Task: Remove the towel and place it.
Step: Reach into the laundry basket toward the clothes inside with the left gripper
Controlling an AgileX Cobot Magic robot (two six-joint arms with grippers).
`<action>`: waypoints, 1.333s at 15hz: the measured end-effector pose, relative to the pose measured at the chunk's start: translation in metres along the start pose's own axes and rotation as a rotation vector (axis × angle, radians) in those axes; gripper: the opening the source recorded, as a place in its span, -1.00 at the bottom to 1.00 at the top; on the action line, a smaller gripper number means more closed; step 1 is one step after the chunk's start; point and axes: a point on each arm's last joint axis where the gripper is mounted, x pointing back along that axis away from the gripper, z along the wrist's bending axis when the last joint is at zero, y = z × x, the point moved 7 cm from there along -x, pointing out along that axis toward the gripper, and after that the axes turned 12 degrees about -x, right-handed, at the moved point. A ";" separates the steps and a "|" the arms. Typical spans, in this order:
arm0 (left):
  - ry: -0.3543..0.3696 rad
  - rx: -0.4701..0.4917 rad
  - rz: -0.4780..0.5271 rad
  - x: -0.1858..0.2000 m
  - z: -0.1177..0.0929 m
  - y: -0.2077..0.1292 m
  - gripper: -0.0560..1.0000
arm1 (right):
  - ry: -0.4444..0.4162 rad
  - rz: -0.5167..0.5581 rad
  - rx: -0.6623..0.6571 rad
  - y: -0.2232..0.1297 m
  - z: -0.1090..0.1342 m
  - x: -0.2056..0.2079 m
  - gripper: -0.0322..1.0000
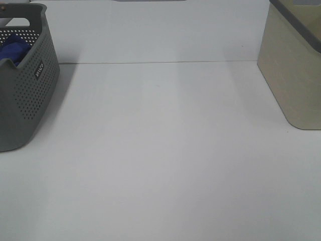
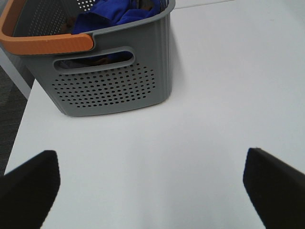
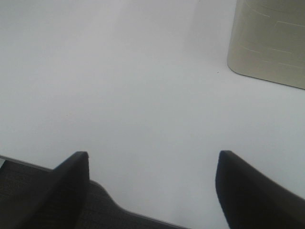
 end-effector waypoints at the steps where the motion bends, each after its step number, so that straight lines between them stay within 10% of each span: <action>1: 0.000 0.000 0.000 0.000 0.000 0.000 0.98 | 0.000 0.000 0.000 0.000 0.000 0.000 0.47; 20: 0.000 -0.003 0.000 0.000 0.000 0.000 0.98 | 0.000 0.000 0.000 0.000 0.000 0.000 0.47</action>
